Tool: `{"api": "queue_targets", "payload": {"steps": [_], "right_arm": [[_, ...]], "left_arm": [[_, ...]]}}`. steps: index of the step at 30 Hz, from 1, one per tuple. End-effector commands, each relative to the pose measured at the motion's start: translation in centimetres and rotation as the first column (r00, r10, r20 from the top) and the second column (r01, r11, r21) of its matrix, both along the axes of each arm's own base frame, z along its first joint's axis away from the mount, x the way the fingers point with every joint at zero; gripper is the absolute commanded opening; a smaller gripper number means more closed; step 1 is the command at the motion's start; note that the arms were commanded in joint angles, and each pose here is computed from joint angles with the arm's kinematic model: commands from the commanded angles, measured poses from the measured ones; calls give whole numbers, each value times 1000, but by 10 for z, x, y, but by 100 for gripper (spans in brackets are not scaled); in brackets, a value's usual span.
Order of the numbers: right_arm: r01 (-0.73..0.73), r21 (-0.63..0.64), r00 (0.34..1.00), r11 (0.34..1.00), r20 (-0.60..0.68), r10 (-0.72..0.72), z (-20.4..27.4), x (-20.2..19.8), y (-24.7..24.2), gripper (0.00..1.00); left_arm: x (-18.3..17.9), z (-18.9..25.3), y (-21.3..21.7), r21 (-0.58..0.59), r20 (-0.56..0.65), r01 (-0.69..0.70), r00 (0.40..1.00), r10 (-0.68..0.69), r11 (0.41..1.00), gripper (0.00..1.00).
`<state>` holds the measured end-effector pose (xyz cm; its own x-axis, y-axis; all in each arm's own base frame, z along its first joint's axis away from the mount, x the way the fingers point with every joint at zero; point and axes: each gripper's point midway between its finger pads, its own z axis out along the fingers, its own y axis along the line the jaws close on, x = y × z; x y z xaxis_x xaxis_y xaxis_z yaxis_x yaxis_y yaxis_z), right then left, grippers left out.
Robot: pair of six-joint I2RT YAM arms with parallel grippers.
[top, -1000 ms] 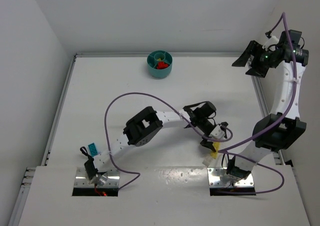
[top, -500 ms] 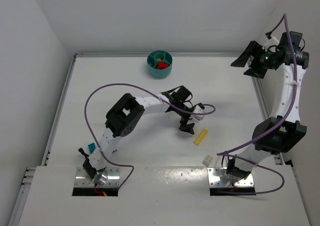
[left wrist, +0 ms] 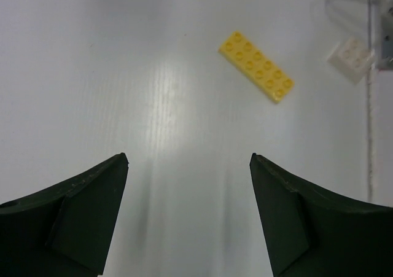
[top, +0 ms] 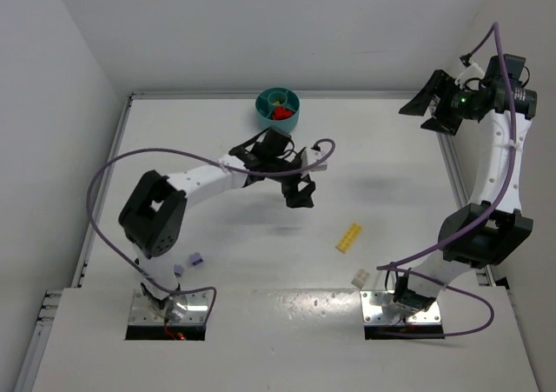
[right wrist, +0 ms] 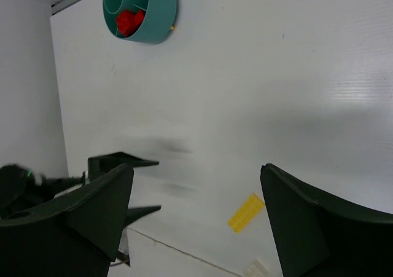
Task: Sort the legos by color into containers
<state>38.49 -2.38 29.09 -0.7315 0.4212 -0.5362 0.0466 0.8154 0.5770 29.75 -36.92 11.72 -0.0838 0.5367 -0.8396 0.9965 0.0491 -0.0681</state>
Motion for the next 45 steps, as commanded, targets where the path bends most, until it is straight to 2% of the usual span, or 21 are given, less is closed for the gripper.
{"api": "queue_targets", "payload": {"steps": [1, 3, 5, 6, 9, 12, 14, 16, 17, 20, 23, 29, 34, 38, 45], "right_arm": [[2, -11, 997, 1000, 75, -1, 25, -3, 1, 85], [8, -17, 997, 1000, 73, -7, 24, -3, 0, 85], [8, -14, 998, 1000, 64, -7, 21, -1, -1, 85], [8, -18, 997, 1000, 74, -7, 25, 0, -1, 85], [16, -28, 997, 999, 80, -14, 27, 1, -3, 85], [23, -38, 996, 999, 88, -19, 30, 1, -5, 85], [23, -38, 996, 999, 88, -19, 30, 1, -5, 85], [23, -38, 996, 999, 88, -19, 30, 1, -5, 85], [23, -38, 996, 999, 88, -19, 30, 1, -5, 85], [23, -38, 996, 999, 88, -19, 30, 1, -5, 85], [29, -44, 996, 999, 86, -25, 29, 2, -6, 85], [29, -44, 996, 999, 86, -25, 29, 2, -6, 85], [22, -35, 997, 999, 79, -19, 27, 1, -4, 85], [16, -26, 997, 1000, 73, -14, 24, 2, -4, 85], [16, -26, 997, 1000, 73, -14, 24, 2, -4, 85]], "left_arm": [[-29, 52, -24, -78, -69, -241, 969, 236, 967, 86], [-50, 57, -39, -99, -86, -331, 942, 323, 938, 96], [-56, 61, -46, -98, -127, -494, 867, 481, 864, 98], [-63, 64, -52, -94, -80, -552, 834, 546, 829, 98], [-80, 49, -66, -30, -114, -588, 805, 582, 808, 100], [-87, 41, -75, -6, -157, -653, 748, 645, 757, 100], [-87, 35, -85, -10, -160, -698, 708, 688, 716, 100], [-83, 36, -96, -15, -133, -715, 694, 707, 699, 100], [-77, 20, -97, 15, -110, -734, 674, 731, 679, 100], [-75, 19, -110, 18, -89, -731, 678, 730, 682, 93], [-78, 15, -120, 20, -87, -716, 695, 714, 698, 81], [-90, -12, -122, 96, -64, -682, 723, 688, 725, 60], [-98, -23, -121, 133, -77, -655, 741, 667, 744, 62], [-103, -33, -121, 162, -72, -650, 742, 666, 742, 78], [-108, -57, -122, 221, -54, -644, 742, 668, 732, 80]]}}
